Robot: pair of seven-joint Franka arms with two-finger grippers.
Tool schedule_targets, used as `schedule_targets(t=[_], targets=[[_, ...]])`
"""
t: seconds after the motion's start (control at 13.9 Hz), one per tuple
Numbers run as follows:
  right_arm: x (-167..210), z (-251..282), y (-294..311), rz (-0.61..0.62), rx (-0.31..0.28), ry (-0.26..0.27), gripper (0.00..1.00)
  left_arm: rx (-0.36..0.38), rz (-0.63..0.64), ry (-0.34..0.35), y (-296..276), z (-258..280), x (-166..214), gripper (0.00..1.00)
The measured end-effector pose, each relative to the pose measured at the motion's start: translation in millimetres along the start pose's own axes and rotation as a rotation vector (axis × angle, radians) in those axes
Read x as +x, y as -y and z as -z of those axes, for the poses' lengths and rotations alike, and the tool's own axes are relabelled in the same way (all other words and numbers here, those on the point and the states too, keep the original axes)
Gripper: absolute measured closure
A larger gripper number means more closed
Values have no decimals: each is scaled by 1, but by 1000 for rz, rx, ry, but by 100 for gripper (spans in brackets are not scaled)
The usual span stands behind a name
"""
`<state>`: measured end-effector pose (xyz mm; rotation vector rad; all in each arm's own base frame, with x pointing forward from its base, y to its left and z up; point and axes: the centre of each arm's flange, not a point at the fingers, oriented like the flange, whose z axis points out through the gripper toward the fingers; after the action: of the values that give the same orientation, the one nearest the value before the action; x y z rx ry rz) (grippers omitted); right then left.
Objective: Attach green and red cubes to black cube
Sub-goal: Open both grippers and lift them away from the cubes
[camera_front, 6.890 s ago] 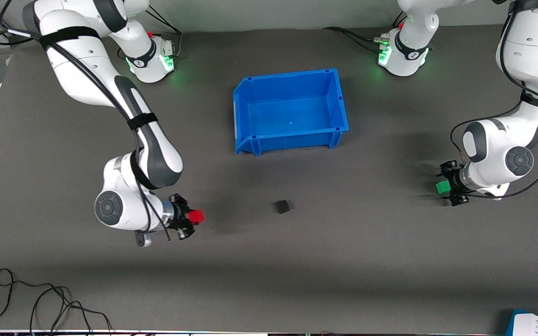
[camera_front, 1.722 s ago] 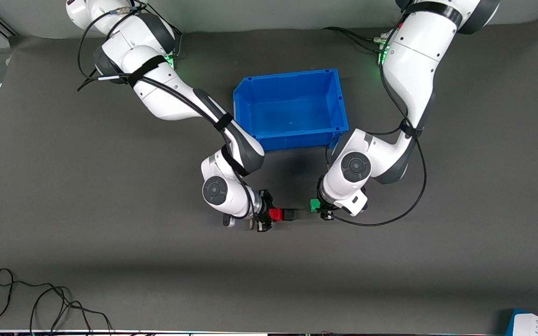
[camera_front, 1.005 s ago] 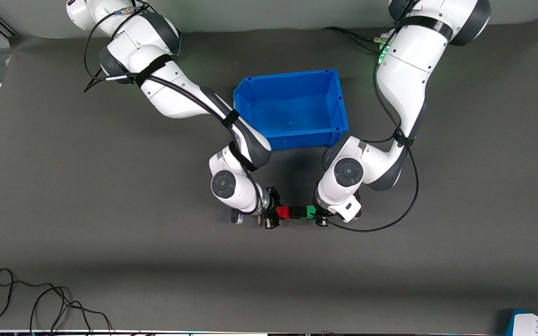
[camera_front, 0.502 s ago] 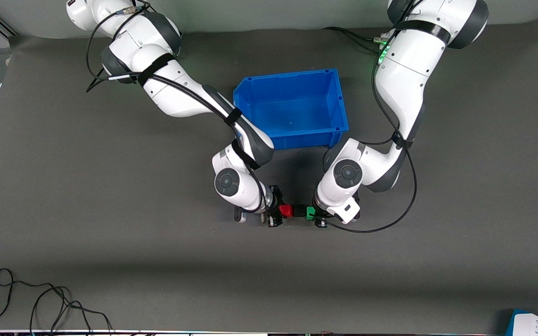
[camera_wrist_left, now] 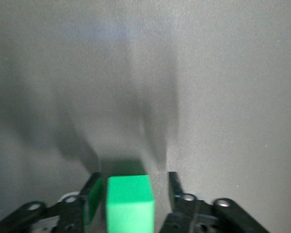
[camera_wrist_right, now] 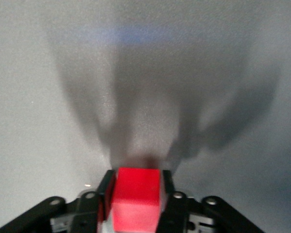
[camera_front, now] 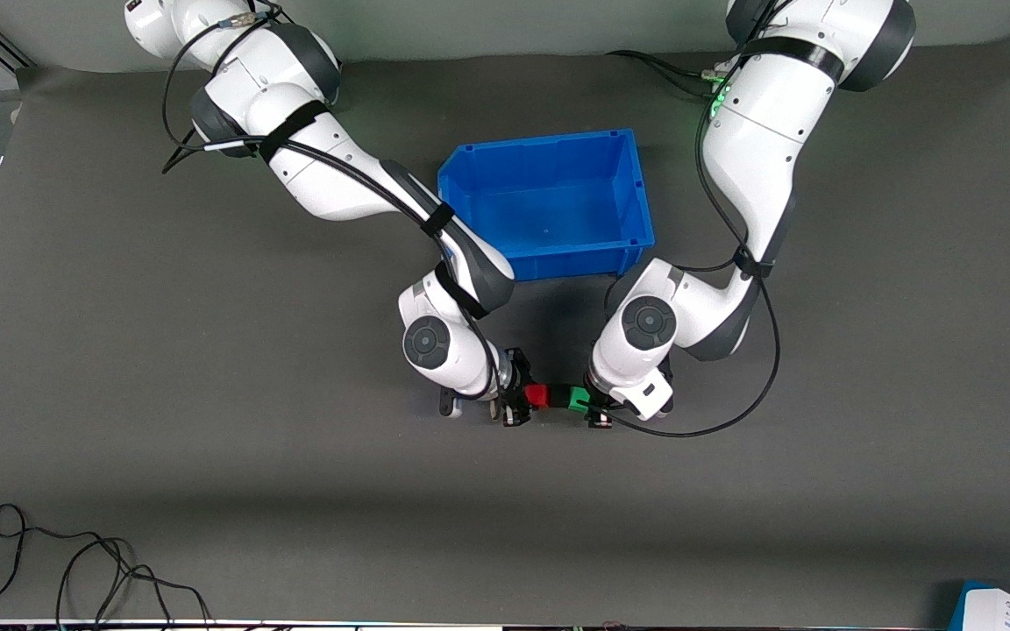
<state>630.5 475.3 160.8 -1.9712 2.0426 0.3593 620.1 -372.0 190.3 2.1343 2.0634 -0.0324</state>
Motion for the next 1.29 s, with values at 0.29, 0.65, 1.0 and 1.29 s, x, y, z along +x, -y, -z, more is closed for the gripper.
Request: schedule_targets(t=[0.29, 0.65, 1.0, 1.29], targets=[[3, 0, 3, -2, 5, -4, 10, -2, -3, -1, 0, 0, -1, 0], [-5, 38, 22, 94, 102, -60, 0, 24, 13, -41, -23, 24, 9, 0], [-2, 106, 40, 171, 163, -104, 0, 12, -66, -75, -70, 104, 39, 0], [30, 175, 57, 401, 141, -154, 0, 88, -217, -113, -78, 180, 81, 0]])
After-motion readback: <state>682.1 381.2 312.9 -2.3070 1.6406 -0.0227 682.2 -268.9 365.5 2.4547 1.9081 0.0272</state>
